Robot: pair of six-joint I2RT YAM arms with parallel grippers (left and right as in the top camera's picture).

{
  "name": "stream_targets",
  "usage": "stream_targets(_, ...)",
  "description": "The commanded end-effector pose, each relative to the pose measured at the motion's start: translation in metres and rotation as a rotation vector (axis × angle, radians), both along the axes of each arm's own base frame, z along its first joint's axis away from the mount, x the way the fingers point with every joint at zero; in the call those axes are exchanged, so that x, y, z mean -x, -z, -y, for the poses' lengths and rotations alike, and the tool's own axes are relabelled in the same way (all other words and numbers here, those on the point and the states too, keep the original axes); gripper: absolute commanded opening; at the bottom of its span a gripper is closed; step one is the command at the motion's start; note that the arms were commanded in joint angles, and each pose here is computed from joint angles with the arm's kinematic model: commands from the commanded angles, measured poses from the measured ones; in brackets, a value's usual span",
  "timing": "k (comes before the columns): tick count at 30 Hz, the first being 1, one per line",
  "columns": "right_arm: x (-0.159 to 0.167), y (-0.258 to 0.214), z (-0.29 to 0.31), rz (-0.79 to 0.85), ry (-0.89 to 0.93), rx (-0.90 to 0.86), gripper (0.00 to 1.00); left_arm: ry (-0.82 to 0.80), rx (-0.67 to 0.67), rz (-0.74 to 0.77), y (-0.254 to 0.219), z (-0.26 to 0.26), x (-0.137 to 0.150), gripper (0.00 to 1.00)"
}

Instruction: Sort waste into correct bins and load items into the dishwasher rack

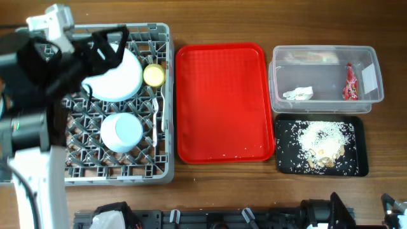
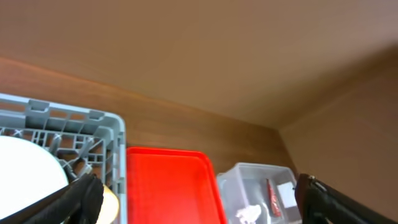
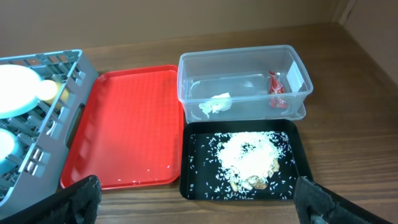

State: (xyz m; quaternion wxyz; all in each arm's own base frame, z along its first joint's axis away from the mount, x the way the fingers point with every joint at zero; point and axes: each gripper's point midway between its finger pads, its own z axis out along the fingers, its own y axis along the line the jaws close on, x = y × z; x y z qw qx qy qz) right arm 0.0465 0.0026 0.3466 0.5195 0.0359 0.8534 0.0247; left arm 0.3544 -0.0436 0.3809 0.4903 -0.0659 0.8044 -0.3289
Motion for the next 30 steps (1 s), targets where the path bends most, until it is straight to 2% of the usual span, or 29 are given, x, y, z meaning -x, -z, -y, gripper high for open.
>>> stream_targets(1, 0.002, 0.000, -0.002, 0.011, -0.008, -0.008, 1.00, 0.013, 0.009, 0.015, -0.011, 0.006, 0.018, 1.00)
stream_targets(5, 0.002, 0.000, -0.002, 0.011, -0.008, -0.008, 1.00, 0.013, 0.004, 0.044, -0.019, 0.008, 0.026, 1.00)
stream_targets(19, 0.002, 0.000, -0.002, 0.011, -0.009, -0.005, 1.00, 0.013, 0.005, 0.035, -0.017, 0.007, 0.024, 1.00)
stream_targets(21, 0.001, -0.003, 0.008, 0.020, 0.009, 0.076, 1.00, 0.013, 0.005, 0.035, -0.017, 0.007, 0.024, 1.00)
stream_targets(24, -0.010, -0.028, 0.006, 0.132, 0.001, 0.082, 1.00, 0.013, 0.005, 0.035, -0.017, 0.007, 0.024, 1.00)
stream_targets(26, -0.032, -0.055, -0.015, 0.271, -0.144, 0.131, 1.00, 0.013, 0.005, 0.035, -0.017, 0.007, 0.024, 1.00)
stream_targets(27, -0.053, -0.075, -0.035, 0.396, -0.275, 0.187, 1.00, 0.013, 0.005, 0.035, -0.017, 0.007, 0.024, 1.00)
stream_targets(30, -0.082, -0.090, -0.066, 0.613, -0.465, 0.241, 1.00, 0.012, 0.005, 0.035, -0.017, 0.007, 0.024, 1.00)
